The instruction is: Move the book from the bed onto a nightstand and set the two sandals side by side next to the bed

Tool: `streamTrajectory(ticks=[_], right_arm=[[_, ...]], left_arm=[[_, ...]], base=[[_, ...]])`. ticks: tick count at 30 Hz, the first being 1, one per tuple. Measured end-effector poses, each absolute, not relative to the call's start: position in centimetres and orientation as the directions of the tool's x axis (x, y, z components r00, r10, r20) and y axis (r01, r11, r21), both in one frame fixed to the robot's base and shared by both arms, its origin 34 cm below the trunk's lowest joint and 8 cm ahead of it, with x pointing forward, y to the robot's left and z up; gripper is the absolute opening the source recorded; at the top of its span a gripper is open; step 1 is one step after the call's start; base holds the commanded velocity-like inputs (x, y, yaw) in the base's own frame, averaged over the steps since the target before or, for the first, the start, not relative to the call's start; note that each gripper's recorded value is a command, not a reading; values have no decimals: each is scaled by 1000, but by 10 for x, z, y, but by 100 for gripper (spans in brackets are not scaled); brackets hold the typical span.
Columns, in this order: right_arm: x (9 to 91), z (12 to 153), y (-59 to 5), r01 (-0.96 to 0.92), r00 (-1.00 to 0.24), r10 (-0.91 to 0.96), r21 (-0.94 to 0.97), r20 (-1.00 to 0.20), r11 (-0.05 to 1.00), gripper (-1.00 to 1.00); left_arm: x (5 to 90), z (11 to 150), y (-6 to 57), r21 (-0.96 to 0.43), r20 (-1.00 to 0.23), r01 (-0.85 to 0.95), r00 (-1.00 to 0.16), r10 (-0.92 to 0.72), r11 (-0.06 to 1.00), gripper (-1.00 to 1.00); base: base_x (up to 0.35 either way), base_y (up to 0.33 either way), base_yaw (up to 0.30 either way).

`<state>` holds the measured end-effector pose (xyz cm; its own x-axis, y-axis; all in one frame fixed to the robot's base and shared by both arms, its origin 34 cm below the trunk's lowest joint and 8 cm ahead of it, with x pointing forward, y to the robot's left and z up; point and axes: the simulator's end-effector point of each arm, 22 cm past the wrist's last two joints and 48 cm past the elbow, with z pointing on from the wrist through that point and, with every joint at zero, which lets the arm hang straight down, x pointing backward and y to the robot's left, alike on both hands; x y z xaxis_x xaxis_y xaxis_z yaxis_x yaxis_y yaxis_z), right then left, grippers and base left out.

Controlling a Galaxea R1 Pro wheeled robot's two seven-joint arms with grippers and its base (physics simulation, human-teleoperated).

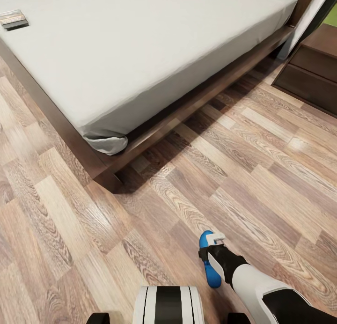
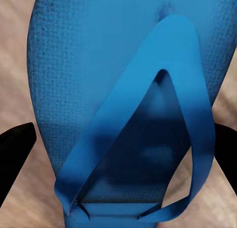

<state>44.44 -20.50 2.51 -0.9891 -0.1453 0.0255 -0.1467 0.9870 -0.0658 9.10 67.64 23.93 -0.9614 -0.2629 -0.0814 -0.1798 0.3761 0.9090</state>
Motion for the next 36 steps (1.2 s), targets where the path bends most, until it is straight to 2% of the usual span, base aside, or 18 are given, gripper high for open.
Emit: streamTrajectory(ticks=[36], right_arm=[[494, 74, -206, -132, -986, -139, -82, -91, 988, -100]], left_arm=[[123, 245, 676, 879, -196, -287, -946, -259, 381, -100]], base=[[0, 0, 0]])
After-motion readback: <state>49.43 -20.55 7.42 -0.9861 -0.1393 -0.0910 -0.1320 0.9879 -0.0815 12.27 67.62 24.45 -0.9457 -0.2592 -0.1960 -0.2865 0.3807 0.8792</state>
